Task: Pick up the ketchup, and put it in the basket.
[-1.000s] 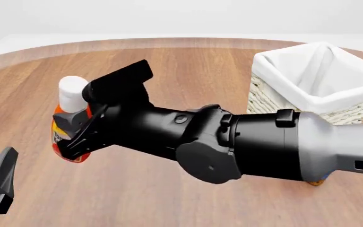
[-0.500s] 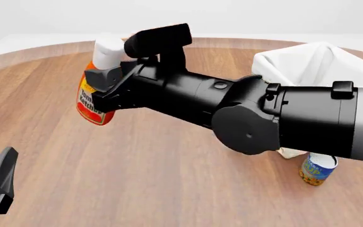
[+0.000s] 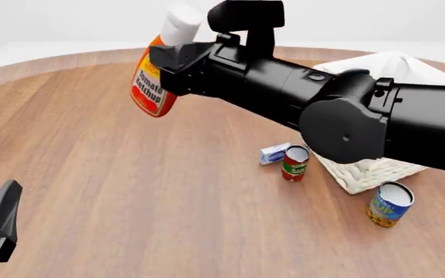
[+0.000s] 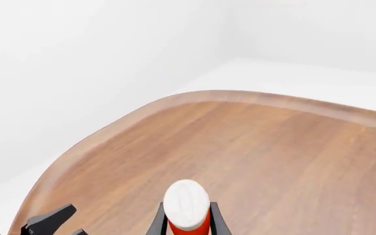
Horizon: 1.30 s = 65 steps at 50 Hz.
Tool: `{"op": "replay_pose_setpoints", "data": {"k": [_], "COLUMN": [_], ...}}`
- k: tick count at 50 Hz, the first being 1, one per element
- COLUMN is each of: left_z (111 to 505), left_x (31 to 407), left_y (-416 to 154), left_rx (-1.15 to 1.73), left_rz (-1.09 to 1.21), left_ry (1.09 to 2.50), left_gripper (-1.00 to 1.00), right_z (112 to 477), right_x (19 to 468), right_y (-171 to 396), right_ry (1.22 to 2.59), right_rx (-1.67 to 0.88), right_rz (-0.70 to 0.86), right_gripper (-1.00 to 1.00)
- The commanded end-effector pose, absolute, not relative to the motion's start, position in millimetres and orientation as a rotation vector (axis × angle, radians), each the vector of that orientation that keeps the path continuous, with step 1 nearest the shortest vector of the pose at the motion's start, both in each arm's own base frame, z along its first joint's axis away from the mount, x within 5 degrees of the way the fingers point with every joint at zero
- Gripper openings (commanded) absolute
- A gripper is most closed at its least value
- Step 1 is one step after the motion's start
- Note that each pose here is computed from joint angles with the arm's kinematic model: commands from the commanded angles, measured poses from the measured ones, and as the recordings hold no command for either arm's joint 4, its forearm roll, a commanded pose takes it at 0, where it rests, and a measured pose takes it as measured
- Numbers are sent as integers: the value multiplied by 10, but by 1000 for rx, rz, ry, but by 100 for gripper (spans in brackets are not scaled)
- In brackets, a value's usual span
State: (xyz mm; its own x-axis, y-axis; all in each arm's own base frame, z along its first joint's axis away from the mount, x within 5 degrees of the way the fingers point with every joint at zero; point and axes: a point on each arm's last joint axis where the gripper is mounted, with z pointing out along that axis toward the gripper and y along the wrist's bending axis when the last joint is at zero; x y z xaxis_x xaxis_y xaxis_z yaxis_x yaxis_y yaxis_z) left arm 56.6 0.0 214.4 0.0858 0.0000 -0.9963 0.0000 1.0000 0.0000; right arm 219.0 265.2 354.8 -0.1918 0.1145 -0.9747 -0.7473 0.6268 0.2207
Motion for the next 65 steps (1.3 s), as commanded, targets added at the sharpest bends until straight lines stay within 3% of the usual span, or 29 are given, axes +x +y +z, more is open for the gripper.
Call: {"op": "replay_pose_setpoints", "data": {"k": [1,29,65], "left_z": [2144,2144,2144], "left_x": [566,566,566], "left_y": [0,0,0], "left_rx": [0,0,0], "left_rz": [0,0,0], "left_ry": [1485,1485,1485], "left_gripper": [100,100,100], "right_z": [3668,4092,3902], "right_x": [2330,2258,2416], "right_y": [2377,1585,734], "right_ry": [1556,1461,1473], "right_rx": [-425,-223,56], "right_rz": [829,753,543], "right_gripper": [-100,-100,-100]}}
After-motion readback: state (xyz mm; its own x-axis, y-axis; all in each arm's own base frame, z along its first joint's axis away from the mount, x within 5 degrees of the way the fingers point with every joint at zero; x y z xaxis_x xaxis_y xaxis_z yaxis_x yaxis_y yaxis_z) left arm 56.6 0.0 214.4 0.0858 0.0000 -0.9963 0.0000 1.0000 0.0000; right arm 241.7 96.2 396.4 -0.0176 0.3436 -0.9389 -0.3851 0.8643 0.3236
